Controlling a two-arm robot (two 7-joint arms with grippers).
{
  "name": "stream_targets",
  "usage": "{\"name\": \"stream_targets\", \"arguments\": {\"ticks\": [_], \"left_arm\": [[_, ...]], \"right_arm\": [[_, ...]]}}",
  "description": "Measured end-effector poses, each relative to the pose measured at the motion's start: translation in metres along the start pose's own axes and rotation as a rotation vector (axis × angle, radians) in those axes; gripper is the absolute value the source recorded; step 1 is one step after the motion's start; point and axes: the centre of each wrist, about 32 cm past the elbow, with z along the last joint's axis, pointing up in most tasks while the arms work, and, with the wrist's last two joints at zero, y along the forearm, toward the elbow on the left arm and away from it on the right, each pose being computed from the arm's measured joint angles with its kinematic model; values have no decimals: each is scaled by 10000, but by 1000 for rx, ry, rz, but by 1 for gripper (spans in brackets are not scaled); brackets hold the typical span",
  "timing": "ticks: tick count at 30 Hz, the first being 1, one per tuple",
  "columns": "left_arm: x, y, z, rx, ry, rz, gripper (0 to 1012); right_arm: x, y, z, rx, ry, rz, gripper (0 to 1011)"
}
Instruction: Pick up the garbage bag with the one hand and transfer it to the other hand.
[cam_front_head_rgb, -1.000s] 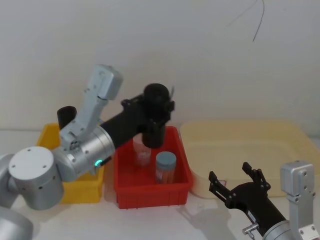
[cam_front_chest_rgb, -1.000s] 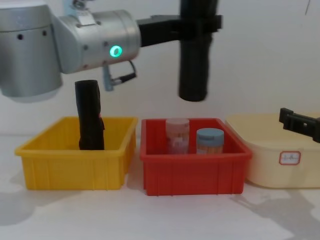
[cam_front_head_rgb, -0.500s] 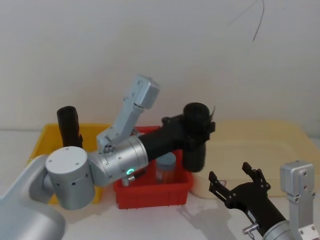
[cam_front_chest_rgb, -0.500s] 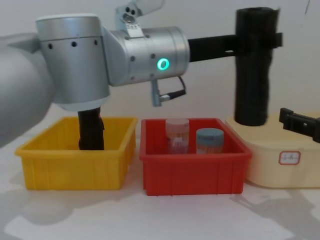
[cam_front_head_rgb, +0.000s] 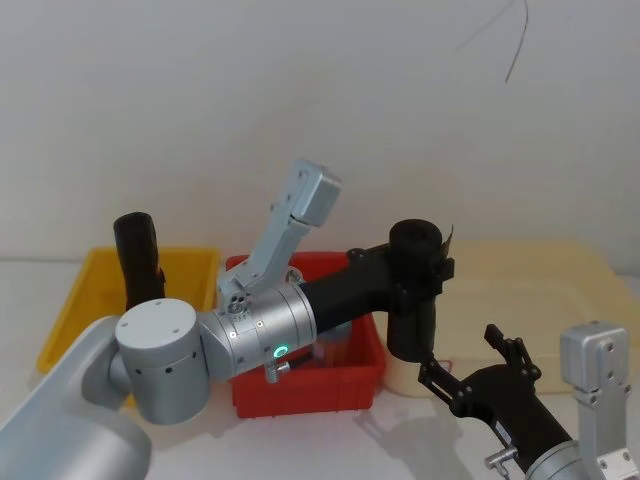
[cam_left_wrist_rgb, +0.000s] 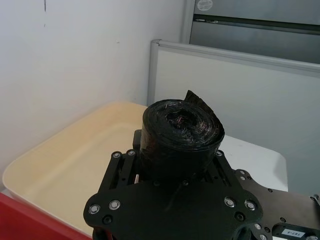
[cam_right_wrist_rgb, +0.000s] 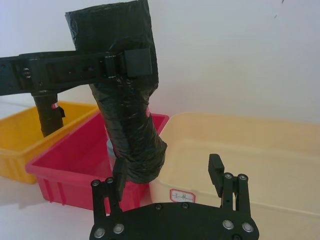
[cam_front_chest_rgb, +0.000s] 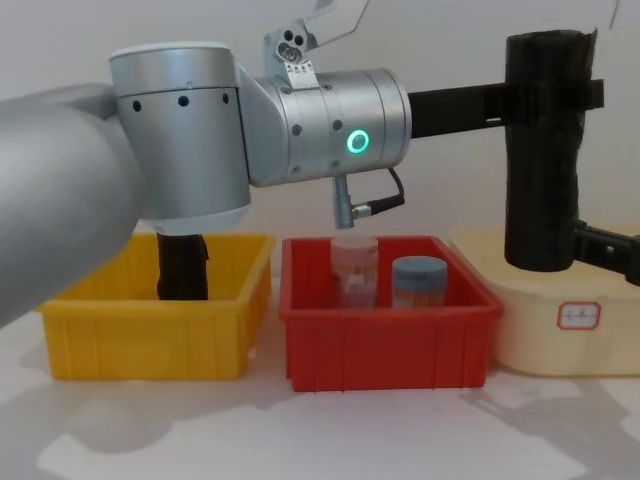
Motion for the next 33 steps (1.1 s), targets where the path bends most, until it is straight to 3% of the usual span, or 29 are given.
{"name": "stream_targets", "arguments": {"ticks": [14,33], "left_arm": [[-15,-26,-25,1,11,-14,486],[-18,-34,-30,0,12,-19,486]], "right_arm": [[-1,-1,11,2,-9,7,1001],[-56,40,113,8,-96,100,1001]]}}
